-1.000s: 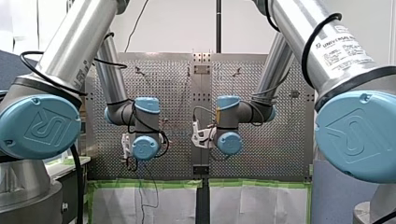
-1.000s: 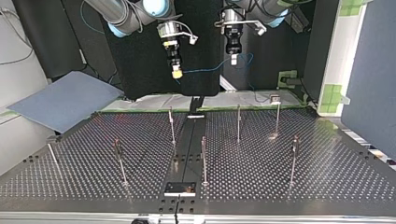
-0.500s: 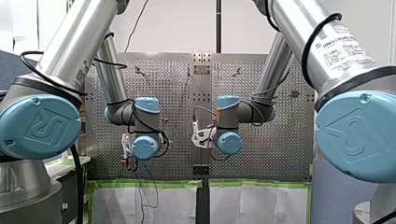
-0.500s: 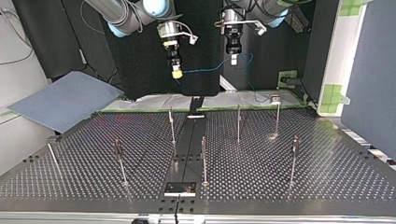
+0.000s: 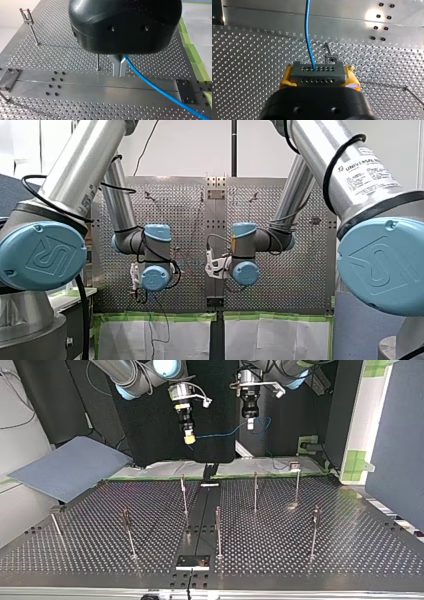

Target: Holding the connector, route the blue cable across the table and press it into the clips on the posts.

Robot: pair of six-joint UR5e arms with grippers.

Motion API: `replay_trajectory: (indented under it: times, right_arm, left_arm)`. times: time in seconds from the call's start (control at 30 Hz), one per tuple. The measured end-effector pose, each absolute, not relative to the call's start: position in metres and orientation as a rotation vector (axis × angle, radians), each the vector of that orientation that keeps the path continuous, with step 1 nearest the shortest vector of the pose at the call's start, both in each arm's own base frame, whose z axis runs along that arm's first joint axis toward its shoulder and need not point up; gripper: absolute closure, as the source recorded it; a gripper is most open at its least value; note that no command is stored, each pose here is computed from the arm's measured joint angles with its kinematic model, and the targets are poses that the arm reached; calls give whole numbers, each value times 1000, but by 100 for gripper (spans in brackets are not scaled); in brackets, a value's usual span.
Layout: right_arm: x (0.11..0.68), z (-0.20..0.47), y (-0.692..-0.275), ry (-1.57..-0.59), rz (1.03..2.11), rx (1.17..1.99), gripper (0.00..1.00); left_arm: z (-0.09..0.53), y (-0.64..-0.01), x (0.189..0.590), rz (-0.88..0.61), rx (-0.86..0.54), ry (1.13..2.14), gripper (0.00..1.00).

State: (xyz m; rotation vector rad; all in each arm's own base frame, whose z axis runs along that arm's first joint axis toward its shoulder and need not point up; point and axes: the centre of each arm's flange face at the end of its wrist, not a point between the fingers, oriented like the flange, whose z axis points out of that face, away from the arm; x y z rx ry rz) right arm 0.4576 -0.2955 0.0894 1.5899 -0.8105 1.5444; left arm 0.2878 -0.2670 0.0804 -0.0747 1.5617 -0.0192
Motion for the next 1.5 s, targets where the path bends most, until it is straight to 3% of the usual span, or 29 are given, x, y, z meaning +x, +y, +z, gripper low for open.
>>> replay_trajectory:
  times: [1.5]
  right_arm:
    - [459,83,-290,-807,1535,1615,100]
  left_arm:
    - [84,-267,286,-26,-67,1565,100]
